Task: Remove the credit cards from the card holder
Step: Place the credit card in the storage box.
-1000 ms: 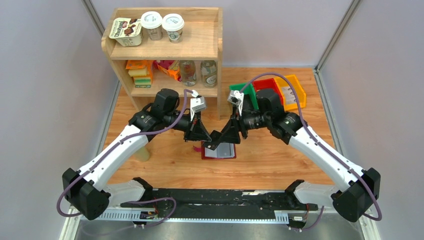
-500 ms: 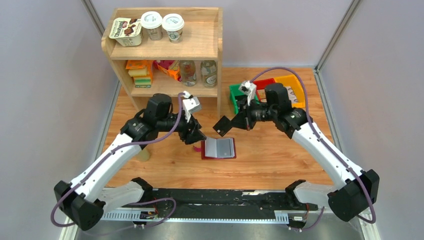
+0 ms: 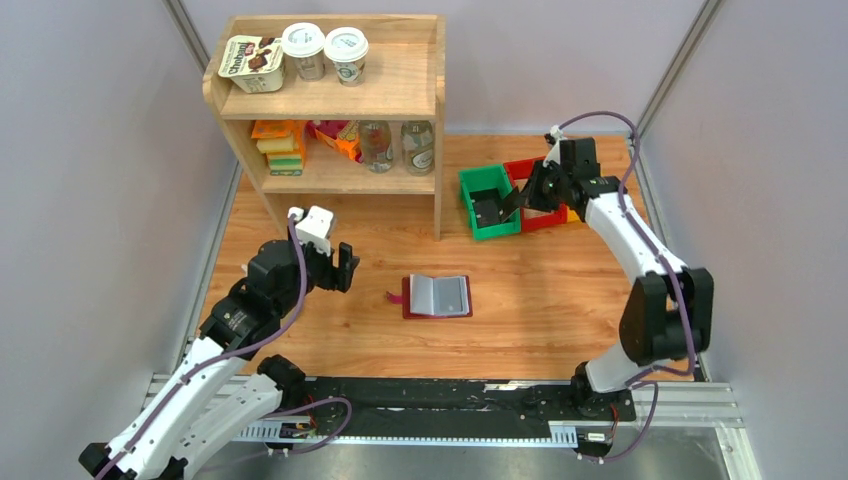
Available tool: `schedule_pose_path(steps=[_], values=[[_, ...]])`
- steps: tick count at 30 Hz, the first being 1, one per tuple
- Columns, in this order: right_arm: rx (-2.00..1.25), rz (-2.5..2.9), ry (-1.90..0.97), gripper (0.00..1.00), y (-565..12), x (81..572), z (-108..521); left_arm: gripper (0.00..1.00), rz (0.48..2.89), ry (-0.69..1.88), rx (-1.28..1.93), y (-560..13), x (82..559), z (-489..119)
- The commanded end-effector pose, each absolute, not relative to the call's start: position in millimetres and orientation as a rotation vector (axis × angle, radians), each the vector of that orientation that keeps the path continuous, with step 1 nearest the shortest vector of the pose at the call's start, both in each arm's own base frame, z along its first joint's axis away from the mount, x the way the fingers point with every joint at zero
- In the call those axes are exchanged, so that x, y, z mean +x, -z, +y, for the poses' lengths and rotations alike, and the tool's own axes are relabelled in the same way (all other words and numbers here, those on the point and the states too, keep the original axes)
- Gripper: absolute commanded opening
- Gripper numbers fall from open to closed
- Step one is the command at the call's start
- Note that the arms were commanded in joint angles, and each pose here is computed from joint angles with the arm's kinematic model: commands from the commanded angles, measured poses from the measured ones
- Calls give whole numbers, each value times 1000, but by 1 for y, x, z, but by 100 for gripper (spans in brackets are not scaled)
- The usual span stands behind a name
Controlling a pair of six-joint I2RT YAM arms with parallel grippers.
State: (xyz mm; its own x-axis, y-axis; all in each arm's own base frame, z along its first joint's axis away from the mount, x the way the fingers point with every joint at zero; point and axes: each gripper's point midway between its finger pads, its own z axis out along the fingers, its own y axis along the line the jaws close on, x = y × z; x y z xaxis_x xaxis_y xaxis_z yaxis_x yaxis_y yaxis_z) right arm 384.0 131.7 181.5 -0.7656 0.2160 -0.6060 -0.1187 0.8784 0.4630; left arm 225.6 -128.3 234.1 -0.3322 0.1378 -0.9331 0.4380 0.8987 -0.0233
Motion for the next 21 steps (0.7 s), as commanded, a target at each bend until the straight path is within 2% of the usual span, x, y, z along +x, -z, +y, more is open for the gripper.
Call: schedule_pose_path(steps=[1,10,15,21], values=[[160,2300,-607,0,-185,439,133,79,1903,261,302,-232,232,-113],[154,2340,-742,0,-142,490,175,79,1929,445,278,-223,226,-139],[201,2395,-671,7,-125,495,174,89,1963,604,299,-218,227,-169],[273,2378,-461,44,-146,487,142,89,2049,740,313,-206,231,-199]])
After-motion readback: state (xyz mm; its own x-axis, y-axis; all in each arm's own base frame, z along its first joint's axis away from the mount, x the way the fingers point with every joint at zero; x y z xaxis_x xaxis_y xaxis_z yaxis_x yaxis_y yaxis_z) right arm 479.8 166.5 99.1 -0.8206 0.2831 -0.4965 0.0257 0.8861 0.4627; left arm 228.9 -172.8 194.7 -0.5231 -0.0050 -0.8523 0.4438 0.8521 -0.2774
